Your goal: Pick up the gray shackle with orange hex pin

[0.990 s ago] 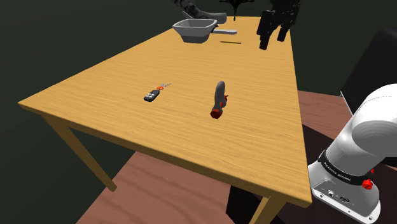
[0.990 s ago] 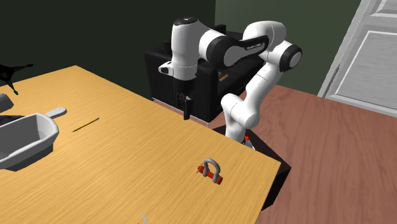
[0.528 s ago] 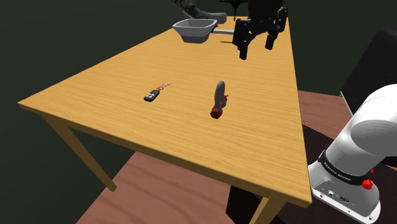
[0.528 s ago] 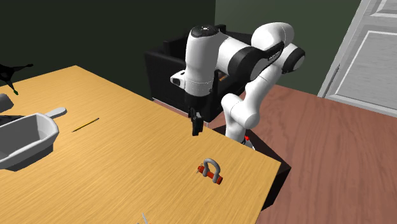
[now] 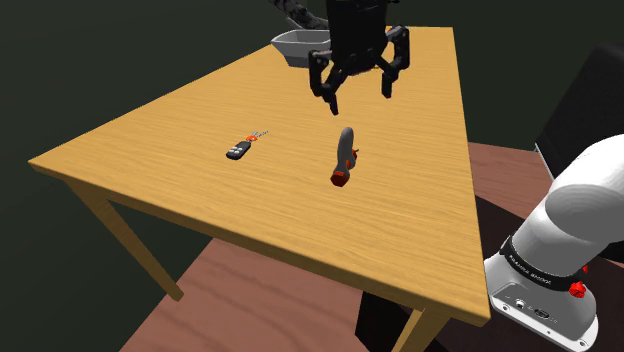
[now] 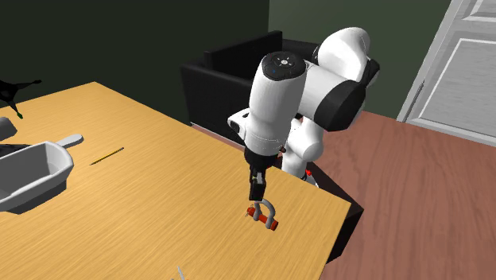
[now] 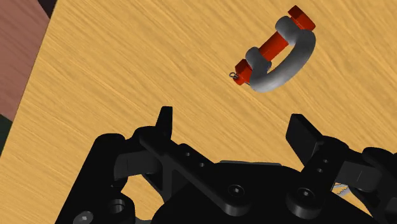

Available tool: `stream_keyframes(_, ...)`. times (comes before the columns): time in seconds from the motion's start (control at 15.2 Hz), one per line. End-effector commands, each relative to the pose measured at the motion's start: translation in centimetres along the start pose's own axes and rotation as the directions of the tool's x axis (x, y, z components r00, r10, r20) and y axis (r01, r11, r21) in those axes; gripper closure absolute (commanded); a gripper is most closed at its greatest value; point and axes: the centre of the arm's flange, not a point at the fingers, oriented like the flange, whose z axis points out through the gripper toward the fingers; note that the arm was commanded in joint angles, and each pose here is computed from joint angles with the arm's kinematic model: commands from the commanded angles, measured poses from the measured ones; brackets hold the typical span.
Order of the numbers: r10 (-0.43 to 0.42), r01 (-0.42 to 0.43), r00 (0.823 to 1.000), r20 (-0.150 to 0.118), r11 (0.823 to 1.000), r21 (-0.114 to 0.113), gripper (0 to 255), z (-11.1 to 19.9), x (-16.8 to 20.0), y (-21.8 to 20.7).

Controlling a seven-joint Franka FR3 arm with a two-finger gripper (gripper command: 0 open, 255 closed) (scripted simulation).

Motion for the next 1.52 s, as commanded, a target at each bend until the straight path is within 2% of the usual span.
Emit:
stream_keyframes(0.0, 0.049, -0.049, 0.999, -0.001, 0.999, -0.016, 0, -0.1, -0.3, -2.5)
stream_keyframes(0.59, 0.049, -0.049, 0.999, -0.001, 0.999, -0.016, 0, 3.8, -0.8, -3.2)
stream_keyframes(0.66, 0.049, -0.049, 0.999, -0.001, 0.999, -0.016, 255, 3.8, -0.8, -3.2)
stream_keyframes(1.25, 0.049, -0.049, 0.999, -0.001, 0.999, -0.016, 255, 3.8, -0.8, -3.2)
stream_keyframes(1.45, 0.049, -0.049, 0.999, -0.001, 0.999, -0.016, 255, 2.3, -0.6, -2.9)
